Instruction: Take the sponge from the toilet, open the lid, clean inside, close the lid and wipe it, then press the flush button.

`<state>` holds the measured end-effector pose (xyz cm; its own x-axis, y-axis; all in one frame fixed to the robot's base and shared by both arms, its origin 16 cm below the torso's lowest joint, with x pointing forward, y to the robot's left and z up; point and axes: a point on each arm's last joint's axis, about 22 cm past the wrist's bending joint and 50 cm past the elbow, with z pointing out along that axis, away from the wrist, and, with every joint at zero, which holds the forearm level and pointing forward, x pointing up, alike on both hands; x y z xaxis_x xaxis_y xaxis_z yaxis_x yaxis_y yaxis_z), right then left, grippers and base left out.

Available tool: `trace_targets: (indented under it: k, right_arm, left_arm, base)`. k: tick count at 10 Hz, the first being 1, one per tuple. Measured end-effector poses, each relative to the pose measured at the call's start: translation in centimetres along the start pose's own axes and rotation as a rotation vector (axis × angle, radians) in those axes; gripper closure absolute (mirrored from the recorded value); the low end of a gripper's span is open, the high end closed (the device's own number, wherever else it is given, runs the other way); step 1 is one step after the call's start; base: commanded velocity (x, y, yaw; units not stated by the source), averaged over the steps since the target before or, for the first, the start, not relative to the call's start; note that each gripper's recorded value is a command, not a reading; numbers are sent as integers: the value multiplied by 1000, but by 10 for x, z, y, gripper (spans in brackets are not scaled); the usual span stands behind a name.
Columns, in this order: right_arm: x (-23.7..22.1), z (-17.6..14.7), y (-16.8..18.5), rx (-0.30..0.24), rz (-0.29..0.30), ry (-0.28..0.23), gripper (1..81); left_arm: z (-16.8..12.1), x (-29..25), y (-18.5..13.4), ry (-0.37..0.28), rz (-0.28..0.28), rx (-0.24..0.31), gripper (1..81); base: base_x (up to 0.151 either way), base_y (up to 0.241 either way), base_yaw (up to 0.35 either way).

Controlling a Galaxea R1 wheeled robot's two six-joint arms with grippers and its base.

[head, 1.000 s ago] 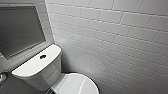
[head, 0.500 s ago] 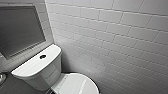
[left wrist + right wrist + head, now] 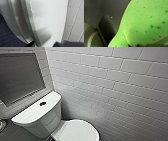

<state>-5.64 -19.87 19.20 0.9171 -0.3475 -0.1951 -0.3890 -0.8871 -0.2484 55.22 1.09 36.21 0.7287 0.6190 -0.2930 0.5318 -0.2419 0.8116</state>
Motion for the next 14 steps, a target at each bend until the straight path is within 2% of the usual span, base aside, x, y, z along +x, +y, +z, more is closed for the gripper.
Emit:
trace_targets:
  k: [3, 9, 14]
  right_arm:
    - [1, 0, 0, 1, 0, 0, 811]
    - [1, 1, -1, 2, -1, -2, 811]
    - [1, 1, -3, 4, 0, -1, 811]
  left_arm:
    - [-15, -2, 18, -2, -9, -40, 10]
    - [-52, -8, 67, 25, -57, -160, 10]
    - [-69, 4, 81, 28, -201, -186, 10]
  base:
    - [0, 0, 0]
    - [0, 0, 0]
    - [0, 0, 0]
